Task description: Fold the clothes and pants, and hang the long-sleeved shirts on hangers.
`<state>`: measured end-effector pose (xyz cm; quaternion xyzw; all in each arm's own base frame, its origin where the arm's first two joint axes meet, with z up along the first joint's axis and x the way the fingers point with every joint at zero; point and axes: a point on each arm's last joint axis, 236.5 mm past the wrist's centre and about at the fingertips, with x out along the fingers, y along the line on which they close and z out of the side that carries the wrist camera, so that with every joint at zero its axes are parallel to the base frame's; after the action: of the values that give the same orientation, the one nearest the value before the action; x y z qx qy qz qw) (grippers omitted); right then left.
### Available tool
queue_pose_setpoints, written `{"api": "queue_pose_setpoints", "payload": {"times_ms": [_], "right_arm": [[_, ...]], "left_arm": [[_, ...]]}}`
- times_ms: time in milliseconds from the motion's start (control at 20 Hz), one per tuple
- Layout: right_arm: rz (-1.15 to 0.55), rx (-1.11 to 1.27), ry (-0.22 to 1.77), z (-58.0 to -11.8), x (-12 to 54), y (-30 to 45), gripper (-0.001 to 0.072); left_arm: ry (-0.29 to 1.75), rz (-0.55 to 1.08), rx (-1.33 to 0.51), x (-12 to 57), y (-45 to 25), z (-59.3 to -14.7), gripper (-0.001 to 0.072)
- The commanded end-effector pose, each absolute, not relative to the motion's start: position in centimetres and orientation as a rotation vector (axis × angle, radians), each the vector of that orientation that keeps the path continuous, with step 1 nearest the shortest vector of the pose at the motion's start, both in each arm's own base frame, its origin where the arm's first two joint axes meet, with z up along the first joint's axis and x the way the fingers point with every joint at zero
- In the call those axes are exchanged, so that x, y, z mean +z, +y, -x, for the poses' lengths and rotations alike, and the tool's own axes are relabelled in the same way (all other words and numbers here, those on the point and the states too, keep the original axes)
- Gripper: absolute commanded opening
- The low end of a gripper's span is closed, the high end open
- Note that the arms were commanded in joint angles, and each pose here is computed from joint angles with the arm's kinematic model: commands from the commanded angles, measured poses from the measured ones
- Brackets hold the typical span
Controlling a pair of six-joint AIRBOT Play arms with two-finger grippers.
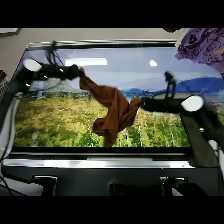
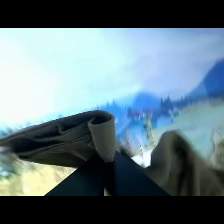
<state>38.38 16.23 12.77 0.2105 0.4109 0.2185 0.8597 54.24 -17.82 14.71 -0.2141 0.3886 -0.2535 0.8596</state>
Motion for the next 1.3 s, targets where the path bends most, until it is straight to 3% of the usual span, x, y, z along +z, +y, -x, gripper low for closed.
{"api": "queue_pose_setpoints", "payload": {"times_ms": [0, 100, 250, 400, 550, 700, 850, 1100, 1250], "right_arm": [[-0.219, 0.381, 0.456, -37.6, 29.6, 11.9, 0.0023], [-0.136, 0.347, 0.257, -34.3, 38.3, 10.0, 0.0024], [-0.086, 0.302, 0.086, -28.0, 46.1, 7.8, 0.0024], [-0.099, 0.277, 0.014, -23.4, 48.9, 6.6, 0.0024], [-0.142, 0.277, -0.024, -22.3, 50.0, 6.3, 0.0024], [-0.169, 0.268, 0.024, -26.9, 48.8, 6.8, 0.0024], [-0.220, 0.255, 0.207, -35.9, 43.0, 8.2, 0.0024], [-0.293, 0.264, 0.643, -49.9, 24.2, 11.9, 0.0025], [-0.367, 0.266, 0.876, -53.9, 12.3, 14.0, 0.0025]], "left_arm": [[0.570, 0.266, -0.342, 29.3, -10.9, -49.8, 0.0012], [0.420, 0.218, -0.262, 37.0, -8.3, -44.3, 0.0013], [0.263, 0.218, -0.168, 44.3, -5.3, -35.2, 0.0014], [0.224, 0.232, -0.092, 46.4, -3.0, -27.6, 0.0014], [0.207, 0.235, -0.073, 46.9, -2.3, -23.9, 0.0014], [0.284, 0.250, -0.061, 44.7, -2.4, -25.3, 0.0014], [0.500, 0.241, -0.033, 37.3, -2.7, -30.7, 0.0015], [0.998, 0.246, 0.024, 15.3, -3.7, -39.9, 0.0015], [1.164, 0.281, 0.037, 3.8, -4.7, -43.3, 0.0016]]}}
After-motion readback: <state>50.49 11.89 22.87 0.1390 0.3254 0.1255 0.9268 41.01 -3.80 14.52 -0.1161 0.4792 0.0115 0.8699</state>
